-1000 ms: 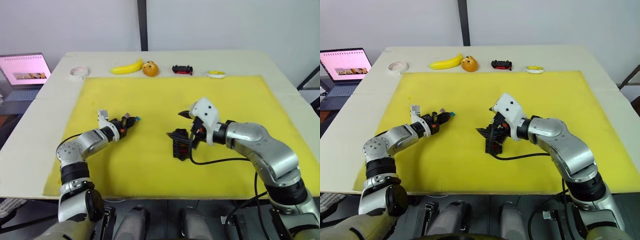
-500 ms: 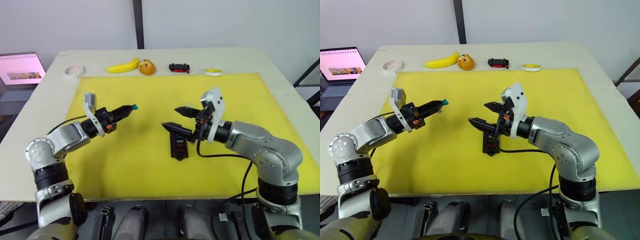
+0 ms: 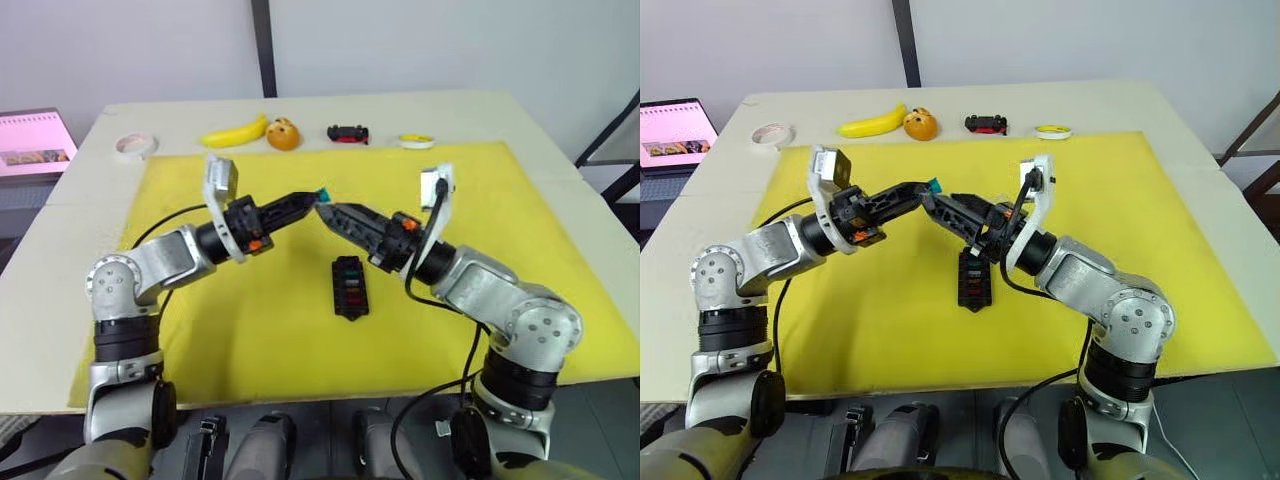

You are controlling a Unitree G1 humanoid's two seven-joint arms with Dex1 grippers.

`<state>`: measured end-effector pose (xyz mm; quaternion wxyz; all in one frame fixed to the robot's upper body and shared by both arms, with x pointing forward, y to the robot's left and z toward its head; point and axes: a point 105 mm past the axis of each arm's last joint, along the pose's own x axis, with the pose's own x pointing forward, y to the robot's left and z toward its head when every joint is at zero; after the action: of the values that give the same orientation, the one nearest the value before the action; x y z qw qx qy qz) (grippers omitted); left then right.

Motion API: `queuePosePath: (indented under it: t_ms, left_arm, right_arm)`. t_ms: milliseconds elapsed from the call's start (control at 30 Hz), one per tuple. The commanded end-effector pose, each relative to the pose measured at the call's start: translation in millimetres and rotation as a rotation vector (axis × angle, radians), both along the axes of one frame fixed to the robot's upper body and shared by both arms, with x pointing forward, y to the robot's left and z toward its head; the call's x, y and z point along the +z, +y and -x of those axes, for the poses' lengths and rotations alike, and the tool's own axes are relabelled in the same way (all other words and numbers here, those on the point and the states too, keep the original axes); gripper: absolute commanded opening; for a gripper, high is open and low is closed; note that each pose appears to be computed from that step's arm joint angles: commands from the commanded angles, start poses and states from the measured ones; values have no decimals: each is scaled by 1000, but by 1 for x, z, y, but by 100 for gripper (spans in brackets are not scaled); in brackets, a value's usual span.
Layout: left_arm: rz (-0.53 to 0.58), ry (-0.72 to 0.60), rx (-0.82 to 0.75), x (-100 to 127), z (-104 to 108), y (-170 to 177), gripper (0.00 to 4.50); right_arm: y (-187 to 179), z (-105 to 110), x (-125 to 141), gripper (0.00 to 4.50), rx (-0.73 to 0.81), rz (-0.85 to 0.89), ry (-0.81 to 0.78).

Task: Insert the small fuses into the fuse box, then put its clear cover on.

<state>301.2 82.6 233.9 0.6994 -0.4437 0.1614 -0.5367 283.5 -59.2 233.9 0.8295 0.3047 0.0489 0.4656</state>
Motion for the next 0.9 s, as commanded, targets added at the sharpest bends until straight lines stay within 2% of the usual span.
queuePosePath:
  t_ms: [33, 100, 167, 533, 567, 600, 633, 667, 700, 900]
  left_arm:
    - [48, -54, -18, 16, 5, -1, 0]
    - [52, -53, -19, 16, 5, -3, 0]
    - [55, -50, -20, 15, 5, -4, 0]
    - [59, -23, 1, 10, 1, -3, 0]
    - [62, -22, 2, 10, 1, -3, 0]
    - [64, -21, 1, 10, 1, -3, 0]
    - [64, -20, -1, 10, 0, -4, 0]
    - [64, -18, -2, 10, 0, -5, 0]
    - [62, -17, -6, 9, 1, -6, 0]
    - [61, -12, -14, 8, 1, -7, 0]
  right_arm:
    - [0, 3, 14, 422, -2, -71, -7]
    - [0, 3, 14, 366, -4, -73, 2]
    - [1, 3, 15, 273, -1, -77, 8]
    - [1, 3, 15, 273, 2, -83, 39]
    - [2, 2, 14, 219, 3, -77, 42]
    - [2, 2, 13, 194, 4, -73, 42]
    - [2, 2, 14, 148, 6, -73, 42]
    - [2, 2, 14, 85, 7, -74, 42]
    - [2, 2, 15, 51, 7, -75, 41]
    - [0, 1, 16, 51, -1, -83, 42]
